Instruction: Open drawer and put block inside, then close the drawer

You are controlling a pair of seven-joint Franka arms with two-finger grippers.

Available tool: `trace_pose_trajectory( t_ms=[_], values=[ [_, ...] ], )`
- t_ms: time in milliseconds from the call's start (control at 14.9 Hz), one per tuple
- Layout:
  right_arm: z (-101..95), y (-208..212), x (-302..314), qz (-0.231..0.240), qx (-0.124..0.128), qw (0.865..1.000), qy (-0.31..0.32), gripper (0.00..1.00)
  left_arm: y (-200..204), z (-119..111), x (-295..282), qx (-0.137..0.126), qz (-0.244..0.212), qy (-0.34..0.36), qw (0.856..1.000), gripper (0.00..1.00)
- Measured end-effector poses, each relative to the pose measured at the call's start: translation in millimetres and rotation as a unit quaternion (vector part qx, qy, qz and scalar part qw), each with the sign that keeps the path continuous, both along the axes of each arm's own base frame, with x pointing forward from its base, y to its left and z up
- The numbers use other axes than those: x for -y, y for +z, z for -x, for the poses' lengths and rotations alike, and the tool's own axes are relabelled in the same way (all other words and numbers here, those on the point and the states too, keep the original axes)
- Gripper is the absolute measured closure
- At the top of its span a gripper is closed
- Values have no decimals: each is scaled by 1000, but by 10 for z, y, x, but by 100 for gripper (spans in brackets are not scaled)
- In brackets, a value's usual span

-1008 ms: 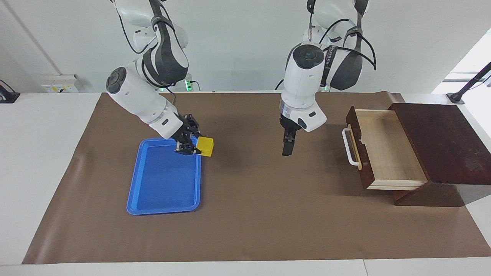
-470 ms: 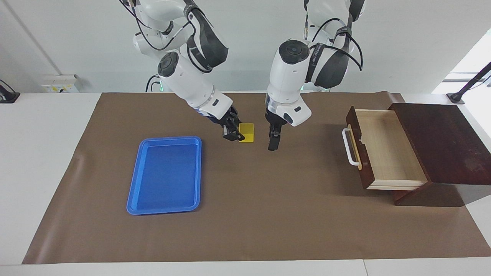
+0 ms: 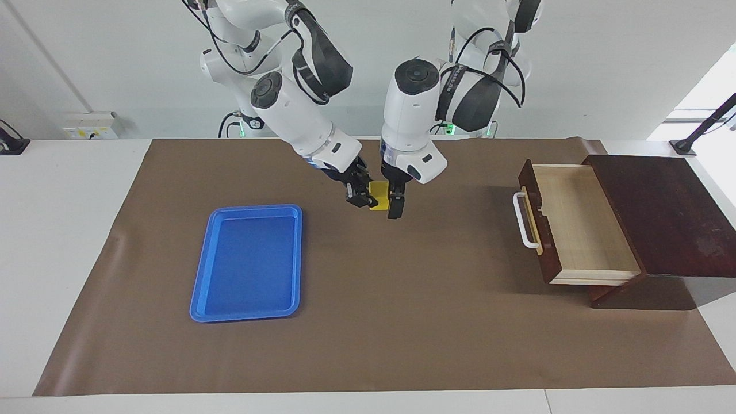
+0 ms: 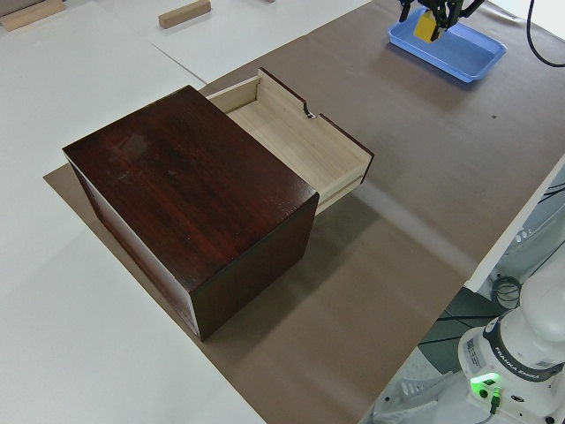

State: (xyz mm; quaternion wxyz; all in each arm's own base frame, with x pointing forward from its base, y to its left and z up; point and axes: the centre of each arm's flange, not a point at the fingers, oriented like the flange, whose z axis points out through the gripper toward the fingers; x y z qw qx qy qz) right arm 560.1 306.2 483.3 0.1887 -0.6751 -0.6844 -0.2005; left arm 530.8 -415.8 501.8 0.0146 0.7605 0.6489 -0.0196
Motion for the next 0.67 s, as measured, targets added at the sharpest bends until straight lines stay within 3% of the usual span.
trace_pose_trajectory(
  t_ms=[202,336,403,537,605,672],
  values=[
    [8,11,-34,-1,0,1000,-7,44,-34,100,108,-3,-2,0,1000,0],
    [9,11,-37,-1,-1,1000,-9,44,-54,135,143,-5,-4,0,1000,6],
    [10,10,-37,-1,-1,1000,-9,44,-60,134,140,-6,-4,2,1000,11],
    [36,2,-74,-2,-4,1000,-6,44,-54,103,104,-4,-5,7,1000,34],
    [36,11,-86,-3,-2,1000,-7,44,-59,94,87,-6,-5,12,1000,41],
    [35,11,-87,-3,-3,1000,-7,44,-58,94,85,-6,-5,12,1000,41]
  ],
)
